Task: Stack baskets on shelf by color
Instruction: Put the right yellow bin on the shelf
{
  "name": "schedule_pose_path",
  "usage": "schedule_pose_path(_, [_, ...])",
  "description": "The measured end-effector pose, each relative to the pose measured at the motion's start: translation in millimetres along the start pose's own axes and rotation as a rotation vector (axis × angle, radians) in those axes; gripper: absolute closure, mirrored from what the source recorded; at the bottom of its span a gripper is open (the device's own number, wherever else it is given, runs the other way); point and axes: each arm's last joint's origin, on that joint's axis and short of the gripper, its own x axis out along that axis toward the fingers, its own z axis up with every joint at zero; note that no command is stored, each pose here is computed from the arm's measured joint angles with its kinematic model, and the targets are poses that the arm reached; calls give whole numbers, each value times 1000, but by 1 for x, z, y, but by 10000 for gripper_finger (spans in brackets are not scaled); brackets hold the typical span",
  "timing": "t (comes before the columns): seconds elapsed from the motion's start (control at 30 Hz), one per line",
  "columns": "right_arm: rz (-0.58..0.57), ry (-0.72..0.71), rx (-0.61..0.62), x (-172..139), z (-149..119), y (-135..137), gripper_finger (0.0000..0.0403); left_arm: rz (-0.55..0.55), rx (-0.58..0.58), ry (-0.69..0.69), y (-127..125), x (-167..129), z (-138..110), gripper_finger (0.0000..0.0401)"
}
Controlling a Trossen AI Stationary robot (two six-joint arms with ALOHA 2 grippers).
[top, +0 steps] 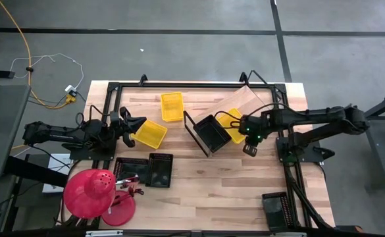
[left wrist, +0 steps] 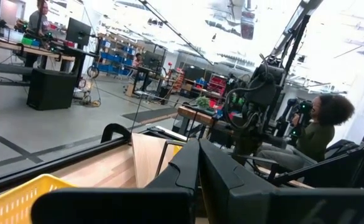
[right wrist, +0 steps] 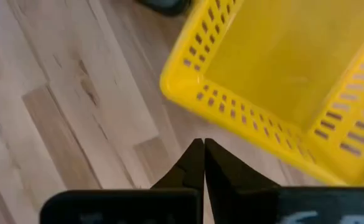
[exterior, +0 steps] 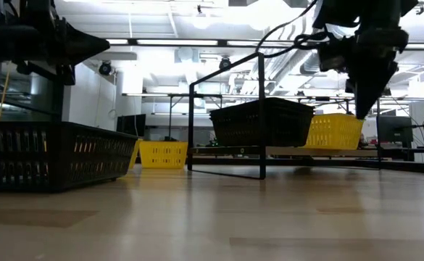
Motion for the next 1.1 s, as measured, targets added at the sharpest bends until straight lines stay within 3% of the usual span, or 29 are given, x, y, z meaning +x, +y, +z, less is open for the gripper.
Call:
schedule_pose_path(0.37, [-11, -84, -46, 3, 10, 2, 403, 3, 1, 1, 0, 0, 0, 401])
schedule_pose_path(0.9, [-123, -106, -111, 3, 11, -1, 403, 21, 1, -3, 1, 0, 0, 401])
schedule_pose_path(1.1, [-107, -147, -132, 3, 15, 0, 403, 22, 1, -4, 1, 0, 0, 401])
